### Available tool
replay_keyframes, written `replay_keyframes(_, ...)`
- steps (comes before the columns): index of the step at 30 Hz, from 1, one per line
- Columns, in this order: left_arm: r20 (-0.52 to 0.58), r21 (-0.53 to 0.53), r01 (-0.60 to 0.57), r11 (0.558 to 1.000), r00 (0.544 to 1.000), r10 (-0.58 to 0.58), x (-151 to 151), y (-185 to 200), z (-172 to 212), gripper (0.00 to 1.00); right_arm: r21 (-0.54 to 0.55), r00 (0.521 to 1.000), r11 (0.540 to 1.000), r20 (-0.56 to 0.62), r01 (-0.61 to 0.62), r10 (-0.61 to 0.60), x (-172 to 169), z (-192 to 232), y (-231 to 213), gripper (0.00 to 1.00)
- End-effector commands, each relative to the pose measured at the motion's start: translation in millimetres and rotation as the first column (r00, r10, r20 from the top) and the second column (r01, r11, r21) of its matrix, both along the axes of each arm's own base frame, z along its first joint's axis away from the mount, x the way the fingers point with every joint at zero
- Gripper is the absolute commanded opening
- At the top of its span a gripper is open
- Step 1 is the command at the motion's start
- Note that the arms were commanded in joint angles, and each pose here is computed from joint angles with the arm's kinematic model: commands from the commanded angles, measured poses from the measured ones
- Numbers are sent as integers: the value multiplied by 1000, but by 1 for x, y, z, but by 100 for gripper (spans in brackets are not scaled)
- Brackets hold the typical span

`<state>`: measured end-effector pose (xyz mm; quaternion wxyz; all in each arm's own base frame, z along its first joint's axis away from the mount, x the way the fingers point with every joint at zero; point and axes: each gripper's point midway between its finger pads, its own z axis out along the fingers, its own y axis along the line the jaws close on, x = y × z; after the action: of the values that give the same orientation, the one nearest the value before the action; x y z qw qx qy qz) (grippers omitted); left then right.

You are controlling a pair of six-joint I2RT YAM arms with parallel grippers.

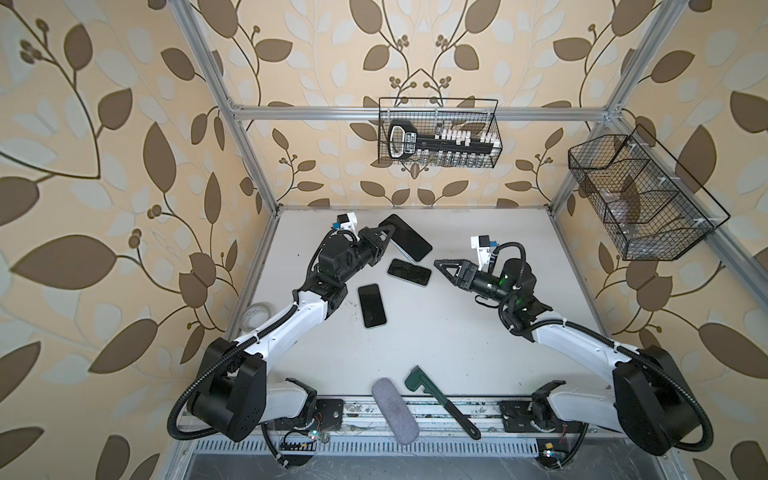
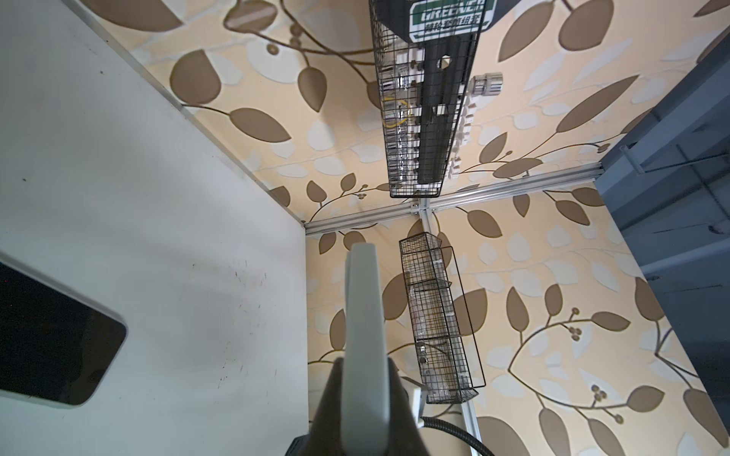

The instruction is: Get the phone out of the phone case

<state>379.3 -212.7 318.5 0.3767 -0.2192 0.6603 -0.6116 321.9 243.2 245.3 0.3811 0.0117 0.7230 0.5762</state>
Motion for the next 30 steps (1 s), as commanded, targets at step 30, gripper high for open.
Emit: replay_keyframes(30, 160, -107, 67, 992, 986, -49, -20, -6, 50, 0, 125, 993, 986, 68, -107, 99, 12, 16, 32, 83)
